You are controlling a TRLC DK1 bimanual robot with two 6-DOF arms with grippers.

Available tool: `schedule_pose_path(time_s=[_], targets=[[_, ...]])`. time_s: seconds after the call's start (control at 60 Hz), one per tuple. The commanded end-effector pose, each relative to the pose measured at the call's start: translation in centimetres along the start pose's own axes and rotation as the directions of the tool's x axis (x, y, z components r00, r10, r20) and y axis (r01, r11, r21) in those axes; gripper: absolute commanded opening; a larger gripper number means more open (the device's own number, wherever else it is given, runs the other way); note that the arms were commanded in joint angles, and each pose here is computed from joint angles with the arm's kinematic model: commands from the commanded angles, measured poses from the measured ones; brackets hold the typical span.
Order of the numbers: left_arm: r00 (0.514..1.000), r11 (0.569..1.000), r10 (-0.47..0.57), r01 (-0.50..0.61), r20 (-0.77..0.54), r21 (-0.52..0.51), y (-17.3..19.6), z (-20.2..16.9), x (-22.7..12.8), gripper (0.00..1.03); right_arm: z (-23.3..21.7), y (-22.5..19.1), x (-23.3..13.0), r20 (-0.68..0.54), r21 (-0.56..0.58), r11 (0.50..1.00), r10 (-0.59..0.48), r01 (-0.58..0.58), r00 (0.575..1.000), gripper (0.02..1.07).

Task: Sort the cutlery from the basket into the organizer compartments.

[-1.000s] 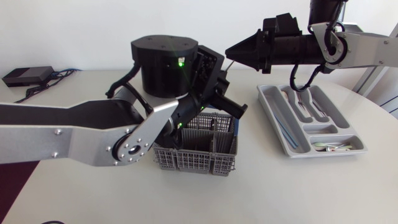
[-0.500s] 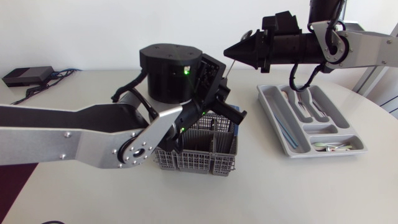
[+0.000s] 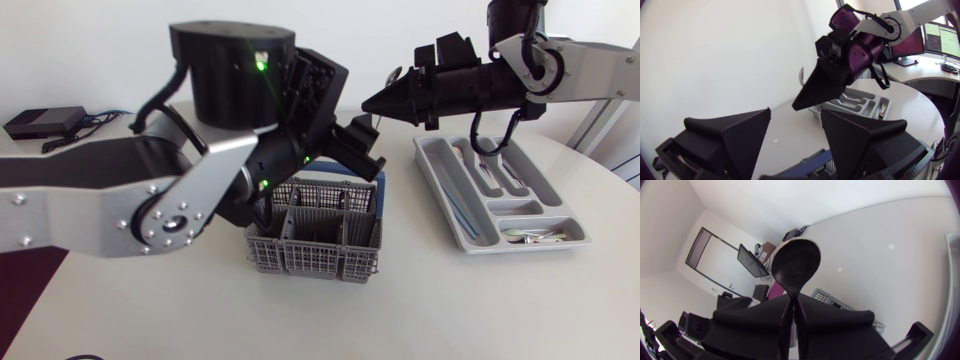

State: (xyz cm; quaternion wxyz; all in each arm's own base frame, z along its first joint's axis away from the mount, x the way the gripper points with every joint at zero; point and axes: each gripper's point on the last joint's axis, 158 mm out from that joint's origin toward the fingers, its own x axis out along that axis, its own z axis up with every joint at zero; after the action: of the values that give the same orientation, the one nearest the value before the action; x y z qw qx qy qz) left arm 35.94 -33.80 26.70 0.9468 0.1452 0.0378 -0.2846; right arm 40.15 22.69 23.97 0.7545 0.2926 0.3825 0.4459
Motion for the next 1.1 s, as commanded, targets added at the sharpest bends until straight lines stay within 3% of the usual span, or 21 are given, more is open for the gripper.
schedule_pose_path(time_s=[0.0,0.283,0.517,0.867,1.083], targets=[[0.998,0.999,0.045,-0.045,0.044,0.0,2.7,2.9,-0.5,0.85,1.1,0.8,-1.0,0.014,-0.114,0.993,-0.028,0.029,1.0,0.09],[0.993,0.994,0.109,-0.108,-0.044,0.02,6.9,1.7,-1.1,0.92,0.7,-2.7,-4.2,-0.016,-0.278,0.941,-0.204,0.191,0.979,0.09],[0.985,0.989,0.145,-0.144,-0.094,0.018,9.9,0.5,-1.9,0.93,0.0,-6.3,-7.8,-0.054,-0.42,0.861,-0.341,0.288,0.939,0.09],[0.967,0.985,0.173,-0.168,-0.186,0.047,12.2,-2.0,-2.7,0.95,-2.7,-14.5,-13.7,-0.104,-0.605,0.699,-0.544,0.381,0.833,0.09],[0.954,0.984,0.176,-0.163,-0.244,0.073,12.6,-3.5,-3.2,0.97,-5.8,-19.9,-17.8,-0.176,-0.731,0.589,-0.651,0.345,0.738,0.09]])
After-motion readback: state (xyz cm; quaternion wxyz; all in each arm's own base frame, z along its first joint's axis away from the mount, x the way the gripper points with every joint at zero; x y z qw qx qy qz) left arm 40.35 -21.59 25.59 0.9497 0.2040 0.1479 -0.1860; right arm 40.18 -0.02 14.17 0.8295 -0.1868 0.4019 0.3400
